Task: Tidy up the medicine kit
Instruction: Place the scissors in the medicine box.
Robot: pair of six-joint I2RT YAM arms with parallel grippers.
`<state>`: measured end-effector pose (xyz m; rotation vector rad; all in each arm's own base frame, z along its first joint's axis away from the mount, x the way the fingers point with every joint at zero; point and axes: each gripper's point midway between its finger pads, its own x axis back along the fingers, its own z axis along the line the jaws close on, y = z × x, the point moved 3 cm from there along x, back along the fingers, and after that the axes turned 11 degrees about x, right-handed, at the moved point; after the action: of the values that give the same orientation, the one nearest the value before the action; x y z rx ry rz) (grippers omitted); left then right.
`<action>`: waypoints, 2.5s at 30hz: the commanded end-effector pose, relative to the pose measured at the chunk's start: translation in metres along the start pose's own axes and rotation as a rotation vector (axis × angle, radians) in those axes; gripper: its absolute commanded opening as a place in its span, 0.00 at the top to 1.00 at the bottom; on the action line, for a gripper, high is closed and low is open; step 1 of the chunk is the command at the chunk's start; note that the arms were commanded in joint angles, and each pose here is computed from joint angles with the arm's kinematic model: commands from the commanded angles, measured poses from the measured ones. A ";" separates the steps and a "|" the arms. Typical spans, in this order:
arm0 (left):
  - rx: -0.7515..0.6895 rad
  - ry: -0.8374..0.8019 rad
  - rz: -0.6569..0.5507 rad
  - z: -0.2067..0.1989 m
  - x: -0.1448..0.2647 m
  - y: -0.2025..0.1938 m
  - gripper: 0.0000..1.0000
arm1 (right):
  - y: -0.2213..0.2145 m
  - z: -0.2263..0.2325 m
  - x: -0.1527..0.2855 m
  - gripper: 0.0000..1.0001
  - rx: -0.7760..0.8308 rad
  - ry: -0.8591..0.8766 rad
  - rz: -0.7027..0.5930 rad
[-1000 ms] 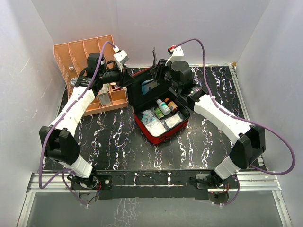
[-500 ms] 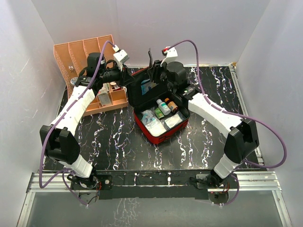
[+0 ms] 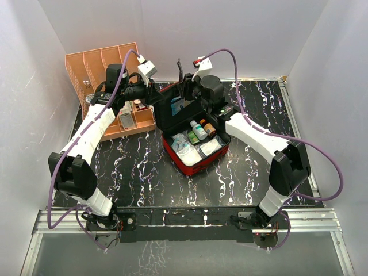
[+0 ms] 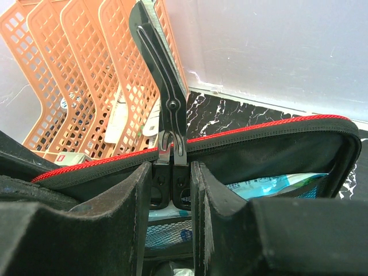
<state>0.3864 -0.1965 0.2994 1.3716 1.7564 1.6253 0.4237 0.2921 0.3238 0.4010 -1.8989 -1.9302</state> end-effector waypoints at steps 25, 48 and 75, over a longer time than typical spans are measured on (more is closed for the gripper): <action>0.075 -0.065 0.088 -0.016 0.004 -0.020 1.00 | -0.053 0.025 -0.010 1.00 0.040 0.187 0.084; 0.084 -0.078 0.099 -0.018 0.003 -0.024 1.00 | -0.005 0.002 0.015 0.49 0.068 0.054 -0.028; 0.097 -0.119 0.120 -0.027 0.008 -0.029 1.00 | -0.034 0.021 -0.030 1.00 0.034 0.133 0.006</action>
<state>0.3768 -0.1957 0.2961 1.4342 1.7204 1.5948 0.4242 0.3058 0.2770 0.4441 -1.8972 -1.7888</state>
